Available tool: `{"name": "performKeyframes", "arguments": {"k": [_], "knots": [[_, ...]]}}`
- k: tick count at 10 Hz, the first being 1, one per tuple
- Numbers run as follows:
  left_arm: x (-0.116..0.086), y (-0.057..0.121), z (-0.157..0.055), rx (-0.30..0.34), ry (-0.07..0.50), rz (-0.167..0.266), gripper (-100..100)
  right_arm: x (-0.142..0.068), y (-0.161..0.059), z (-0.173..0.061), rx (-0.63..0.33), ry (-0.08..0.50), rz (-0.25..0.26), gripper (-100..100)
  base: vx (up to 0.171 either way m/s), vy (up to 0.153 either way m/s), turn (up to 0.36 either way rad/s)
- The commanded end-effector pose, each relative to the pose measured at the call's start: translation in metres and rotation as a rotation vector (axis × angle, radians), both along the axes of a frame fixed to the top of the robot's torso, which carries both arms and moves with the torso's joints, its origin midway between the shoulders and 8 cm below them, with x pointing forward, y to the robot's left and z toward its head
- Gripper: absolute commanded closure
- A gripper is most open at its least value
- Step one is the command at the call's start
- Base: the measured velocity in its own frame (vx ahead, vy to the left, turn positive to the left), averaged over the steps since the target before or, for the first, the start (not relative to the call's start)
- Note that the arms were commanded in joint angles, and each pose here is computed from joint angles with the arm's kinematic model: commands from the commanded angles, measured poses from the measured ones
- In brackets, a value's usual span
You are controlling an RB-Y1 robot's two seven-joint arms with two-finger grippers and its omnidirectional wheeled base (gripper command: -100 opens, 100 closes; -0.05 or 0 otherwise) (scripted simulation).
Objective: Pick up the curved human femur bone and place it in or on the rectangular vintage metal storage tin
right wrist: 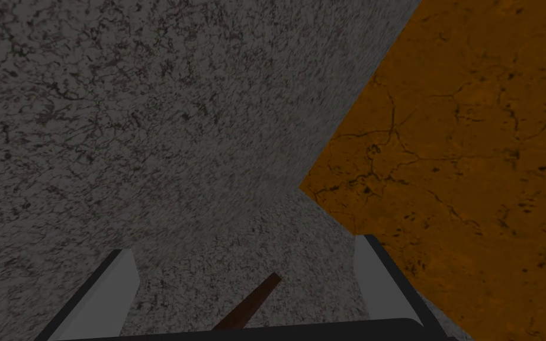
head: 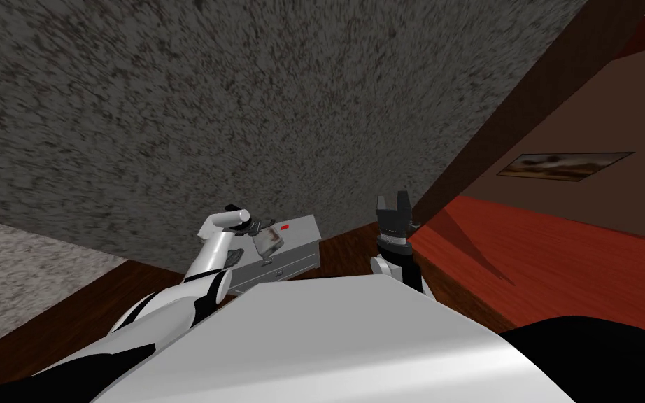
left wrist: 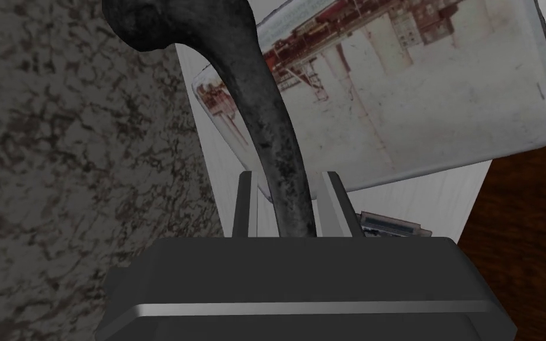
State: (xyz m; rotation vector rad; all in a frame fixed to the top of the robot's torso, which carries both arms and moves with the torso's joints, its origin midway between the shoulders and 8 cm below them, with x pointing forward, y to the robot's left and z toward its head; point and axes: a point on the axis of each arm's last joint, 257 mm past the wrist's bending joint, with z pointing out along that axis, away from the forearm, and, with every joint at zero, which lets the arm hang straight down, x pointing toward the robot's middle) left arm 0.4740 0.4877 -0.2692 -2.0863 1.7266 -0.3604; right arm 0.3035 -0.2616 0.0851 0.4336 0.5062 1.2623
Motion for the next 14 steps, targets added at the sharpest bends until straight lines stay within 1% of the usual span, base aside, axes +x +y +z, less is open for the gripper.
{"name": "performKeyframes", "arguments": {"k": [1, 3, 4, 5, 9, 10, 11, 14], "knots": [[-0.012, 0.004, -0.016, 0.039, 0.037, -0.017, 100, 0.0, 0.0, 0.0, 0.0, 0.0, 0.0, 0, -0.06, 0.127, -0.339], [-0.024, 0.006, -0.029, 0.068, 0.069, -0.031, 100, 0.0, 0.0, 0.0, 0.0, 0.0, 0.0, 0, -0.067, 0.119, -0.286], [-0.021, 0.005, -0.025, 0.056, 0.056, -0.023, 100, 0.0, 0.0, 0.0, 0.0, 0.0, 0.0, 0, -0.033, 0.055, -0.06], [-0.022, 0.004, -0.026, 0.057, 0.059, -0.023, -100, 0.0, 0.0, 0.0, 0.0, 0.0, 0.0, 0, -0.006, 0.01, 0.009], [-0.022, 0.004, -0.026, 0.056, 0.059, -0.023, -100, 0.0, 0.0, 0.0, 0.0, 0.0, 0.0, 0, 0.0, 0.0, 0.0], [-0.022, 0.004, -0.026, 0.056, 0.059, -0.023, 0, 0.0, 0.0, 0.0, 0.0, 0.0, 0.0, 0, 0.0, 0.0, 0.0], [-0.023, 0.005, -0.015, 0.056, 0.058, -0.024, -100, 0.0, 0.0, 0.0, 0.0, 0.0, 0.0, 0, 0.006, -0.006, 0.012], [-0.025, 0.006, 0.002, 0.055, 0.057, -0.027, -100, 0.0, 0.0, 0.0, 0.0, 0.0, 0.0, 0, 0.014, -0.01, 0.009]]}}
